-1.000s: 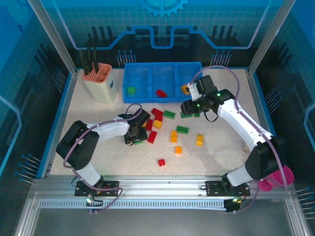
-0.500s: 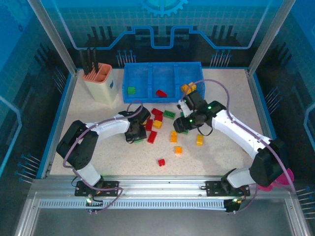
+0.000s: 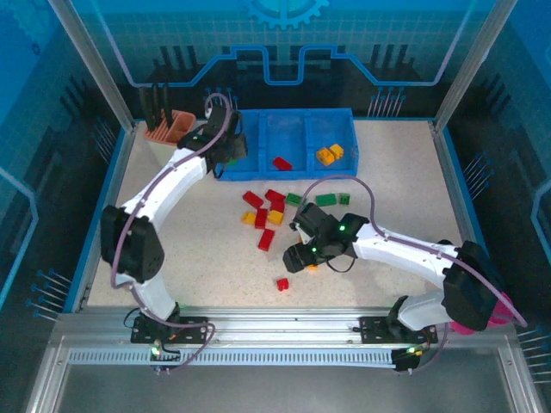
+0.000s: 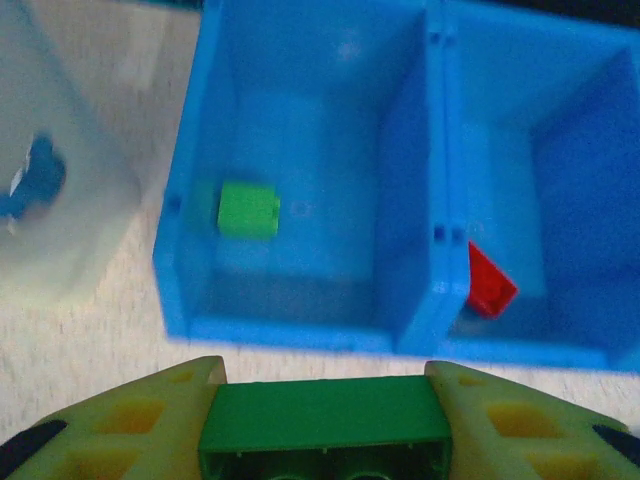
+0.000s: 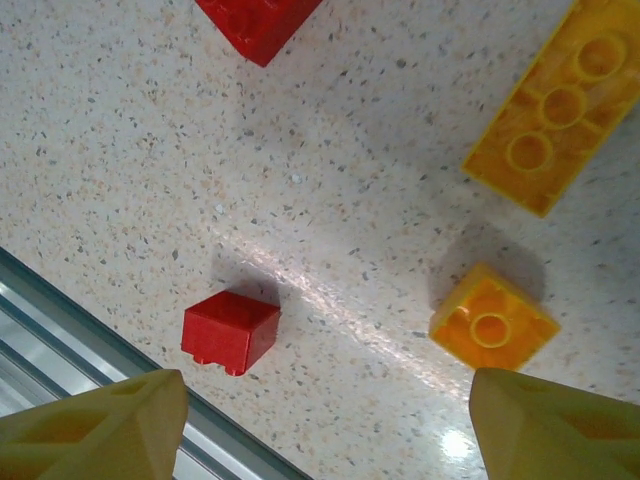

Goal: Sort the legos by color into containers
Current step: Place the lego in the container.

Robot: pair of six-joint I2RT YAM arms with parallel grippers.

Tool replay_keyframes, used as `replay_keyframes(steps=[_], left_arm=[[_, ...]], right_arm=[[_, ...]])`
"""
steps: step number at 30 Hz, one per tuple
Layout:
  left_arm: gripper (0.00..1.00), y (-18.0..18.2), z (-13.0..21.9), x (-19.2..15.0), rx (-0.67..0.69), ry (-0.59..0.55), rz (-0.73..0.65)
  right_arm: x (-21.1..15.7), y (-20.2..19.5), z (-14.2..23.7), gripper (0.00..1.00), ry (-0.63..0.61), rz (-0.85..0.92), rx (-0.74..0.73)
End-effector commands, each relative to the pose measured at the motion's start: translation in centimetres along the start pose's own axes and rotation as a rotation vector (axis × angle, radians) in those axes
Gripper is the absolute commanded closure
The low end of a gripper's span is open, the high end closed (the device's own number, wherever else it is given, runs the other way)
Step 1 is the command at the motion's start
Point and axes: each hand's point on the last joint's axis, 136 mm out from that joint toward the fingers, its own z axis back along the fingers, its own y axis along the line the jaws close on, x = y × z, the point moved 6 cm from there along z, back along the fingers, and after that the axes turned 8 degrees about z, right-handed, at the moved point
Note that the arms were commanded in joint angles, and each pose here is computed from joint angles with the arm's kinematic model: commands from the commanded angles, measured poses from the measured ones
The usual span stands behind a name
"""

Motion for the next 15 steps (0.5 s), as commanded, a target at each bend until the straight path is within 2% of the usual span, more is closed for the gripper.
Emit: replay_keyframes(steps=[1, 8, 15], left_arm=[[0.53, 1.3, -4.6, 0.9, 0.106, -0.006, -0.082], [0.53, 2.5, -12.5, 1.5, 0.154, 0.033, -0.040], [0.52, 1.5, -17.3, 0.7, 0.131, 0.080, -0.045]], right_arm=[[0.4, 1.0, -0.6, 0.22, -0.040, -0.009, 0.004], [-0.8, 2.0, -0.8, 0.15, -0.013, 0.028, -0.047], [-2.1, 3.0, -0.1, 0.11, 0.018, 0.024, -0.067]])
